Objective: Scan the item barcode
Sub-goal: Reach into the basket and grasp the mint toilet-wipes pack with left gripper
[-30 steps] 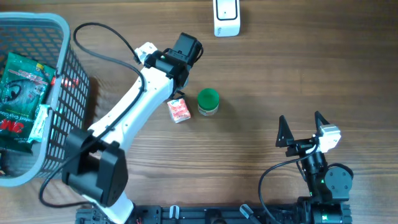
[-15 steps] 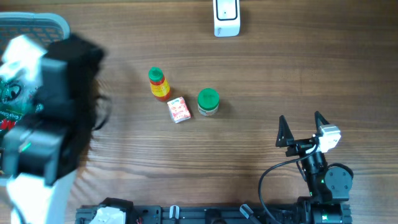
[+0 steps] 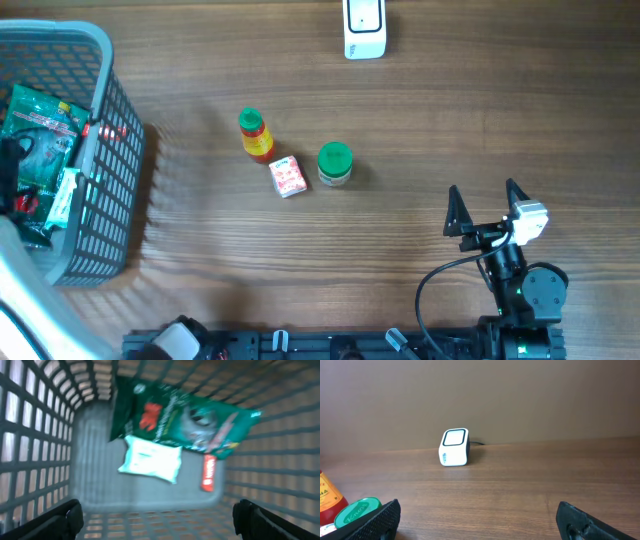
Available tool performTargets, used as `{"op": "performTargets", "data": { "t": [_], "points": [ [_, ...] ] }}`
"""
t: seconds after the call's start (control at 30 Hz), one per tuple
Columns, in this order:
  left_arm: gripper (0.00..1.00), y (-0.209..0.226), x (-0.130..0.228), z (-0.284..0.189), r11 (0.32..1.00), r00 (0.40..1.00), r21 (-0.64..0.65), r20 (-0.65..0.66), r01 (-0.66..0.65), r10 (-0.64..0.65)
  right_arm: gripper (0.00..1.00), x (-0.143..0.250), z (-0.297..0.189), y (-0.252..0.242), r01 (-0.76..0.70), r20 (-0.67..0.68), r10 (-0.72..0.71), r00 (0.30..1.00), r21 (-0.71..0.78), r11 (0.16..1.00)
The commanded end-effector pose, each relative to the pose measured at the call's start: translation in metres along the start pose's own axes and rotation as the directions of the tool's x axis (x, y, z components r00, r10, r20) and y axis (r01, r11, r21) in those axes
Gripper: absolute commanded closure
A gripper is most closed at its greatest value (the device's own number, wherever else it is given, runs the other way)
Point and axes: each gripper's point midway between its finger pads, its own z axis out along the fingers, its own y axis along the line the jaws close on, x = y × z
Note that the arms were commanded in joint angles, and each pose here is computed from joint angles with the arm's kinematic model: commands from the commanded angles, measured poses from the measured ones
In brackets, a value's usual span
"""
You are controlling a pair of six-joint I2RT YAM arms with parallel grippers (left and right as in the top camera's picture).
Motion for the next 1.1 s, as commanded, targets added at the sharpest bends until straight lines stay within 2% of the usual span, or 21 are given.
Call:
{"op": "performTargets", "data": {
  "t": [0.0, 0.13, 0.23, 0.37, 0.53, 0.9, 1.07],
  "points": [
    [0.04, 0.008, 0.012, 0.046, 0.993, 0.982, -0.059, -0.167, -0.105, 0.094, 0.0, -0.001, 0.0, -0.002, 0.021, 0.006, -0.021, 1.0, 0.013, 1.0],
    [0.02, 0.006, 0.029, 0.097, 0.973, 0.944, -0.109, -0.285, -0.203, 0.165, 0.0, -0.001, 0.0, -0.002, 0.021, 0.006, -0.021, 1.0, 0.013, 1.0],
    [0.01, -0.005, 0.042, 0.125, 0.975, 0.923, -0.088, -0.349, -0.206, 0.163, 0.0, -0.001, 0.0, -0.002, 0.021, 0.006, -0.021, 1.0, 0.013, 1.0],
    [0.06, -0.021, 0.053, 0.157, 0.97, 0.911, -0.07, -0.363, -0.234, 0.194, 0.0, -0.001, 0.0, -0.002, 0.021, 0.006, -0.021, 1.0, 0.013, 1.0],
    [0.06, -0.036, 0.07, 0.18, 0.964, 0.903, -0.068, -0.372, -0.257, 0.215, 0.0, -0.001, 0.0, -0.002, 0.021, 0.006, -0.021, 1.0, 0.013, 1.0],
    [0.06, -0.02, 0.097, 0.236, 0.928, 0.89, -0.207, -0.408, -0.309, 0.206, 0.0, -0.001, 0.0, -0.002, 0.021, 0.006, -0.021, 1.0, 0.013, 1.0],
    [0.06, -0.014, 0.108, 0.257, 0.919, 0.878, -0.226, -0.434, -0.323, 0.202, 0.0, -0.001, 0.0, -0.002, 0.021, 0.006, -0.021, 1.0, 0.013, 1.0]
  ]
}}
